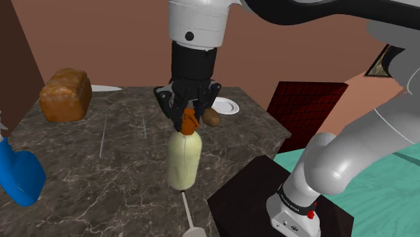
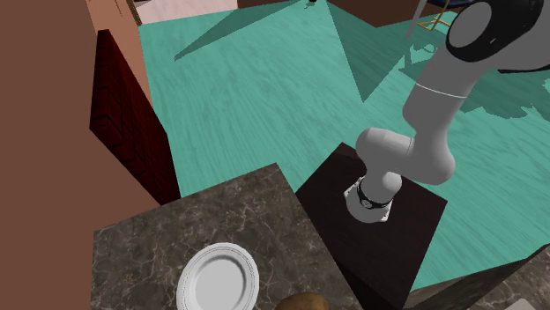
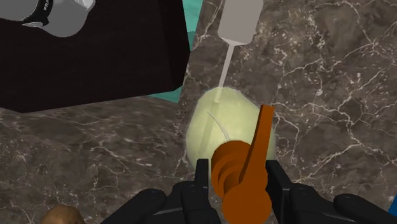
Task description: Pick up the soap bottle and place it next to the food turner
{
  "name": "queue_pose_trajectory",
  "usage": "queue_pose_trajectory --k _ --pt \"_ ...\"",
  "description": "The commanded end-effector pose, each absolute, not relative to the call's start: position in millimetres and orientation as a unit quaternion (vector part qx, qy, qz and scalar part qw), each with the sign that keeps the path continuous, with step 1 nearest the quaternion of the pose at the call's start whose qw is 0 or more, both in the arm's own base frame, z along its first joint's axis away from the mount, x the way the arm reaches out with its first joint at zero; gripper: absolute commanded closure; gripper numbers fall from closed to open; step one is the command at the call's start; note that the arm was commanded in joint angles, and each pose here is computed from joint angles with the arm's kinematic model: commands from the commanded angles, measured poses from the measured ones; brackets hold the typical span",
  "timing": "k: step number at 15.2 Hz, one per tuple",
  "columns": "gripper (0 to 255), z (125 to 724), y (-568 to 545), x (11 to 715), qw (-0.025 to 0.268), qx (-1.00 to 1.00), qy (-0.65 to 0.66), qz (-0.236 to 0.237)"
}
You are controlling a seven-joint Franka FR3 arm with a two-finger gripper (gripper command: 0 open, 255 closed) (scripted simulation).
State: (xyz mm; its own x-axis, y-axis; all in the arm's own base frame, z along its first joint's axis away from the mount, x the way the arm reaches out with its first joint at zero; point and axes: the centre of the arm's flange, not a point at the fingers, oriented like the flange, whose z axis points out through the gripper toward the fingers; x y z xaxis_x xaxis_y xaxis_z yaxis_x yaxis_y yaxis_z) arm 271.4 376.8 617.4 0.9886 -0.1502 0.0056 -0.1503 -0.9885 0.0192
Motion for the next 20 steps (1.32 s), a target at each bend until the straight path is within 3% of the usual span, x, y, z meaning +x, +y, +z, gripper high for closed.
queue_pose_trajectory --k 1,11,20 --pt "255 619 404 263 0.009 0.997 -0.076 0.002" --pt "255 619 532 232 0.009 0.997 -0.076 0.002" --pt "255 577 539 230 0.009 0.997 -0.076 0.002"
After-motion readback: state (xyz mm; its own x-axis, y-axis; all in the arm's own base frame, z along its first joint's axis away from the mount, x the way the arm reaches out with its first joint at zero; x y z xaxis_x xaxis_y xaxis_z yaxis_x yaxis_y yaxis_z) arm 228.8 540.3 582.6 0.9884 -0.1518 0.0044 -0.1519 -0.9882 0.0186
